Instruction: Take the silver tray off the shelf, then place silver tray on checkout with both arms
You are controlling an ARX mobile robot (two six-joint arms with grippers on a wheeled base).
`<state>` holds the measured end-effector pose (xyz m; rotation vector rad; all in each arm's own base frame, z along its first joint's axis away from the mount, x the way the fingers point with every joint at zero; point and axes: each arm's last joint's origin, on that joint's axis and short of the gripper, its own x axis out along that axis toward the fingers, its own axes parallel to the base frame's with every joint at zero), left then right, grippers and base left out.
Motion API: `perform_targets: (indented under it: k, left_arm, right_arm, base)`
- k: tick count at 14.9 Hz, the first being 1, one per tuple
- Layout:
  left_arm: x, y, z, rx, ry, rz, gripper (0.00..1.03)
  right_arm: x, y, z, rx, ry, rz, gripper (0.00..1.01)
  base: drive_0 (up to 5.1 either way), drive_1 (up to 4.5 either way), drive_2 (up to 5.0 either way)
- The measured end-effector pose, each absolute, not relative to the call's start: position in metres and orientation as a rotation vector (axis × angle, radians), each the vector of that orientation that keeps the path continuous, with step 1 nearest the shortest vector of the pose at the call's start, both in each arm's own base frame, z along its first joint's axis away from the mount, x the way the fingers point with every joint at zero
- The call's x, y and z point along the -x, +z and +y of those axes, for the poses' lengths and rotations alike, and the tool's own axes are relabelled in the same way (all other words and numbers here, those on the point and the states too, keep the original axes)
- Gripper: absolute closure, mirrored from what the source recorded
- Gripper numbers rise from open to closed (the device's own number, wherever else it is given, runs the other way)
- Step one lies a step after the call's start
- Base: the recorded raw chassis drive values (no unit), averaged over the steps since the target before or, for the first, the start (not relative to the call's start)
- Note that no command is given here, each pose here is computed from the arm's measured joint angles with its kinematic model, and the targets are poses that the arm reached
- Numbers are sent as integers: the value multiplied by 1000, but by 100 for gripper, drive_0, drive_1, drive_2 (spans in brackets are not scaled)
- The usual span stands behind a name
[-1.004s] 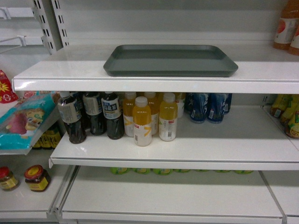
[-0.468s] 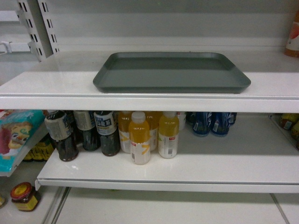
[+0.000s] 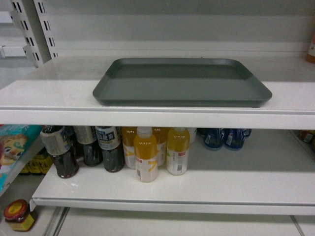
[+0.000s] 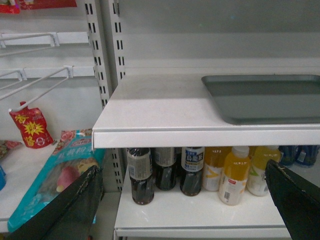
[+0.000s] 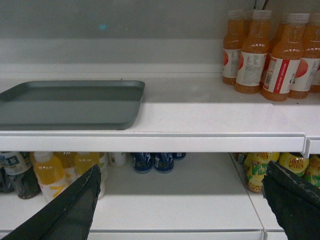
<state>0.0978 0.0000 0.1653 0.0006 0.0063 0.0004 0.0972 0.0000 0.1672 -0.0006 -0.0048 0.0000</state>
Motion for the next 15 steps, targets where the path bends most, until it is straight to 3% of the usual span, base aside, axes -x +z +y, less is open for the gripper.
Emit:
perform_targets:
  k: [7,15]
  left_arm:
    - [-98,165,0,-1,1,5,5]
    - [-98,165,0,-1,0,5,5]
  right_arm:
    - [-97,167,0,1,0,-7,3]
    - [-97,167,0,1,0,-5,3]
  base:
    - [7,432,-417]
    - [0,0,0]
